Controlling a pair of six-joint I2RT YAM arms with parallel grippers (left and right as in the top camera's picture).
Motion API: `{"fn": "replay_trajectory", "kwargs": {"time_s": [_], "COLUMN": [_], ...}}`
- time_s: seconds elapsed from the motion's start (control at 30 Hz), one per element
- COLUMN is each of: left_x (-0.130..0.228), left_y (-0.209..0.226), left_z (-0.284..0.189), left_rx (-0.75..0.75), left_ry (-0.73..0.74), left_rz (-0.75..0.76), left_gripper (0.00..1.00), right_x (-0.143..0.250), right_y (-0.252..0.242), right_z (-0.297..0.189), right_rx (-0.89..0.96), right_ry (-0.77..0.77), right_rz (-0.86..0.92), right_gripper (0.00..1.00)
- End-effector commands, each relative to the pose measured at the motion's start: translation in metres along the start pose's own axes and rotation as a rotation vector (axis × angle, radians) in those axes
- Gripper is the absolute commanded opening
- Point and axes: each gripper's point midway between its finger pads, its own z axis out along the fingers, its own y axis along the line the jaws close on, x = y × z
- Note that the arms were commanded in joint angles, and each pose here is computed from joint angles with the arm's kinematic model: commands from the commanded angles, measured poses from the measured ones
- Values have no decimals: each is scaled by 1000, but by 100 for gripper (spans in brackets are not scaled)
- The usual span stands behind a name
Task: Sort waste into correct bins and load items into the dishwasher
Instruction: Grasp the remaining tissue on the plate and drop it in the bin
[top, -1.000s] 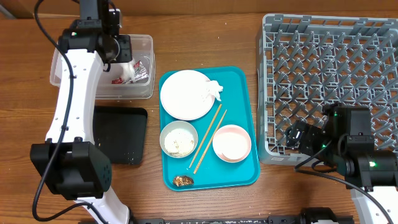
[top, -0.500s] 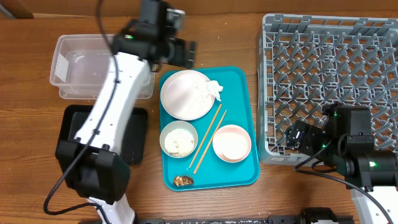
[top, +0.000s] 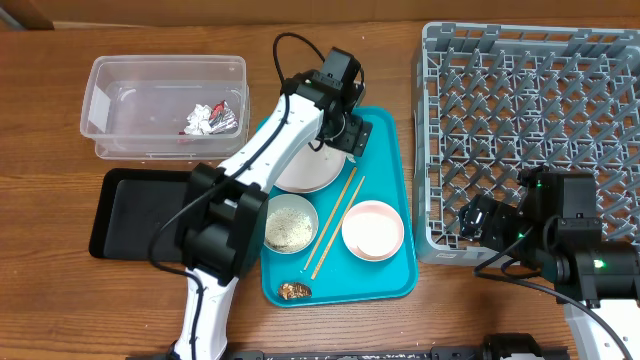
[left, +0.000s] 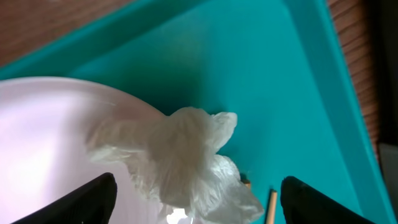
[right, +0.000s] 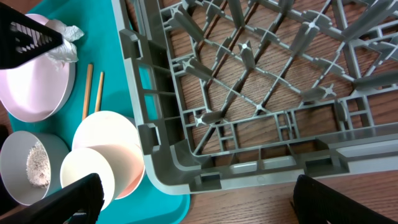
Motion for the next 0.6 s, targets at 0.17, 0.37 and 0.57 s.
{"fn": "replay_trajectory", "kwargs": {"time_s": [0.17,0.37,0.57], "left_x": [9,10,1], "left_y": [0,1,13], "left_z": [13,12,-28], "left_rx": [4,2,-32], "left_ry": [49,55,55], "left_rz": [-31,-32,-50], "left_gripper": [33,4,4], "right_x": [-8,-8,-8], "right_y": [6,6,6], "right_z": [-7,-7,-7], "right_rx": [-17,-17,-17], "right_ry": [-29,-29,-29], "right_rz": [-12,-12,-12], "right_gripper": [100,100,100]}}
